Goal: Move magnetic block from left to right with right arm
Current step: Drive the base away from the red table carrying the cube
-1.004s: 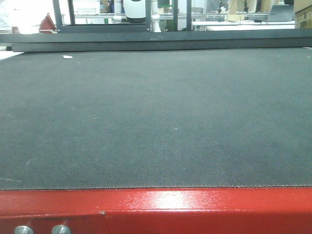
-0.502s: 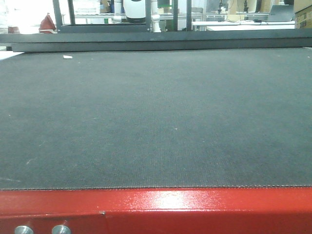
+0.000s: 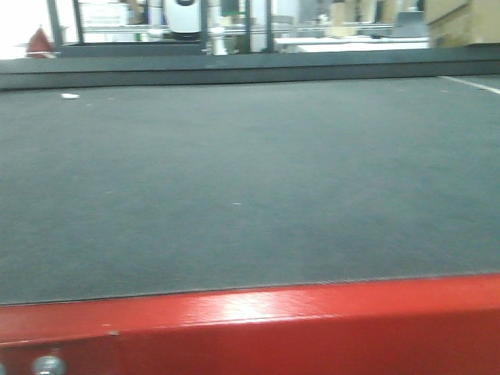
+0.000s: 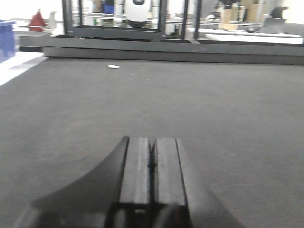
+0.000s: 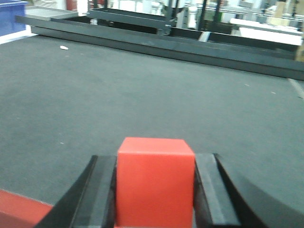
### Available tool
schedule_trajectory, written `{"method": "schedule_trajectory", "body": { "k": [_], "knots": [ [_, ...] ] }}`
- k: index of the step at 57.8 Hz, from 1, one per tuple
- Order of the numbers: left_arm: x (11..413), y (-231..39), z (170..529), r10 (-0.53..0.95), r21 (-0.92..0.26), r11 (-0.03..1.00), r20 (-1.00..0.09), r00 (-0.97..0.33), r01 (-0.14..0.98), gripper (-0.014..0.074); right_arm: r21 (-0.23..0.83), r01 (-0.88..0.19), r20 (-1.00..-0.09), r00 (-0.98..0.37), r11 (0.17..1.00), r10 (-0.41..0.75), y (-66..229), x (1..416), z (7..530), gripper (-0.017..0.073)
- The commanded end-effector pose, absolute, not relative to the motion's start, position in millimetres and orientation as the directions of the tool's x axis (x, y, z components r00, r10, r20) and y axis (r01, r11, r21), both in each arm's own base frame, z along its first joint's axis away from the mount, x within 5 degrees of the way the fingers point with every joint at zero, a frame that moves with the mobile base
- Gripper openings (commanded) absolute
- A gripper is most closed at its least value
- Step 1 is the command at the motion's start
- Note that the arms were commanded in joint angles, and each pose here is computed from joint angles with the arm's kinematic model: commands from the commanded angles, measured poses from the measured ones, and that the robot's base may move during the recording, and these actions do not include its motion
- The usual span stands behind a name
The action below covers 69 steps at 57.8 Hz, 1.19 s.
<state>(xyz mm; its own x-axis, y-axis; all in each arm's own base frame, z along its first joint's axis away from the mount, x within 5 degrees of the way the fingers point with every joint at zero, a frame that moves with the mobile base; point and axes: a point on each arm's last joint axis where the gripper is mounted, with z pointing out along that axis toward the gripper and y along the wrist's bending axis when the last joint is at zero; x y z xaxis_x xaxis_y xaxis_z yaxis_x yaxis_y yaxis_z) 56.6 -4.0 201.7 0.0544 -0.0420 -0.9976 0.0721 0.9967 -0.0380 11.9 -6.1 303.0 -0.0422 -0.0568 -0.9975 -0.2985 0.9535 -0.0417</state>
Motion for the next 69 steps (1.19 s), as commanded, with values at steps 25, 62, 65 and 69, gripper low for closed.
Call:
{"method": "schedule_trajectory", "body": {
  "k": [25,62,65,69],
  "knots": [
    [55.2,-3.0,207.7,-0.059,-0.050,0.996,-0.987,0.147,0.067,-0.0126,-0.065,-0.292,-0.996,0.070,0.954,-0.046,-6.9,9.2,318.2,0.0194],
    [55.2,-3.0,207.7,-0.059,-0.050,0.996,-0.987,0.147,0.067,-0.0126,-0.065,-0.292,-0.996,0.070,0.954,-0.046,-6.9,9.2,318.2,0.0194],
    [55.2,-3.0,207.7,-0.059,-0.050,0.996,-0.987,0.147,0.067,-0.0126,-0.065,-0.292,-0.996,0.070,0.954,-0.046,-6.9,9.2,318.2,0.0194],
    [55.2,-3.0,207.7,-0.059,-0.050,0.996,-0.987,0.147,0.067,-0.0126,-0.065,-0.292,-0.996,0.070,0.954,-0.046,-6.9,9.2,318.2,0.0194]
  ]
}}
